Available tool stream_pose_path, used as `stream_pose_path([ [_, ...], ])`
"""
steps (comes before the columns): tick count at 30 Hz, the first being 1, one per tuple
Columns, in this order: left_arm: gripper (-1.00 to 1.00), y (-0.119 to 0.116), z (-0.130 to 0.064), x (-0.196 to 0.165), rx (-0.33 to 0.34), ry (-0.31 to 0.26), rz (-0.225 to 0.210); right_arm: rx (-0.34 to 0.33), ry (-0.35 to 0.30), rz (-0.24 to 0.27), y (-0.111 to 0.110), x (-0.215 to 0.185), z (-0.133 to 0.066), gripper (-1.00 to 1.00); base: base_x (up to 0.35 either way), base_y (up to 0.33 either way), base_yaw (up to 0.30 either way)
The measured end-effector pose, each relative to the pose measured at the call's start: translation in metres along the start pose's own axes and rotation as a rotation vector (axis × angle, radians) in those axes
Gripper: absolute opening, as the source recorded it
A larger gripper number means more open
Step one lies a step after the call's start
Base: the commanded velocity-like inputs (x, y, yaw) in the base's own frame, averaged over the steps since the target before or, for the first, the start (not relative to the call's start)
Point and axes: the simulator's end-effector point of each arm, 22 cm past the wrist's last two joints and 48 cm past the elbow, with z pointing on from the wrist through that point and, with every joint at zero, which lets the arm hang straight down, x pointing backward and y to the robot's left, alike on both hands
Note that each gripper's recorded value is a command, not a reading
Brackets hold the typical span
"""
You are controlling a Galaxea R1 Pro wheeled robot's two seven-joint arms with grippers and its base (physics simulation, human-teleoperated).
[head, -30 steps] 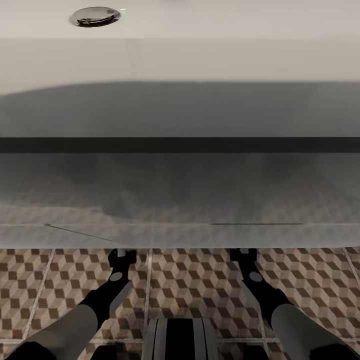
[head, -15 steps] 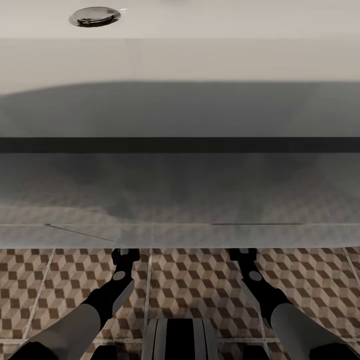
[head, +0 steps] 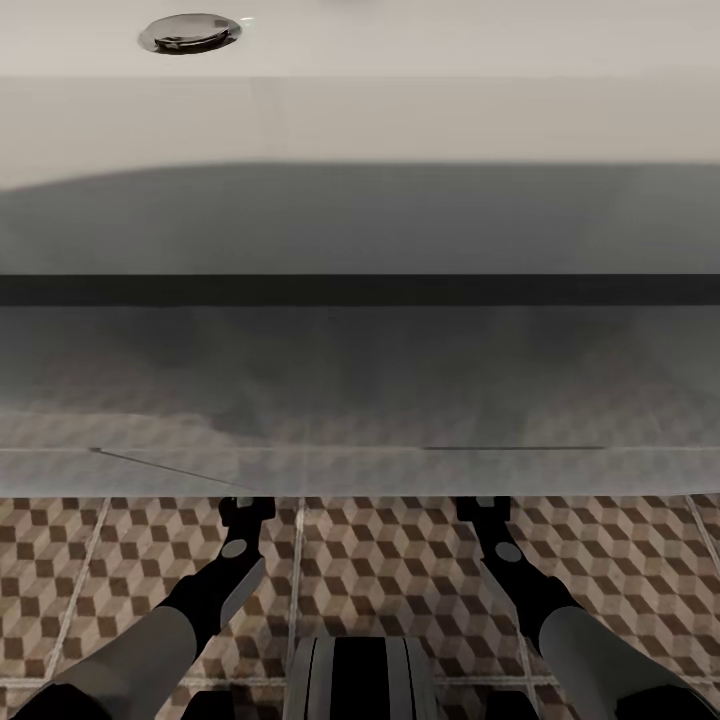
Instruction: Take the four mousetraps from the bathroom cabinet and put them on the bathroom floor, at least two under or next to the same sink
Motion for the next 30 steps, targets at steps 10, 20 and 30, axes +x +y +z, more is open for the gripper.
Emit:
stream_pose_path([
  [10,-1.00,0.0000,0.0002,-0.0014,0.002,-0.006,-0.012,0.002,0.000,0.001,-0.0005,-0.0001,0.0000,-1.00,0.000,0.000,0.000],
  [20,-1.00,-0.0085,0.0001,0.0018,0.044,0.005,-0.006,0.003,0.002,0.004,-0.0007,0.0004,0.0000,-1.00,0.000,0.000,0.000],
  [30,-1.00,0.0003,0.0010,0.0053,-0.001,0.033,0.006,0.003,0.011,0.005,-0.0008,0.0047,-0.0007,-1.00,0.000,0.000,0.000],
])
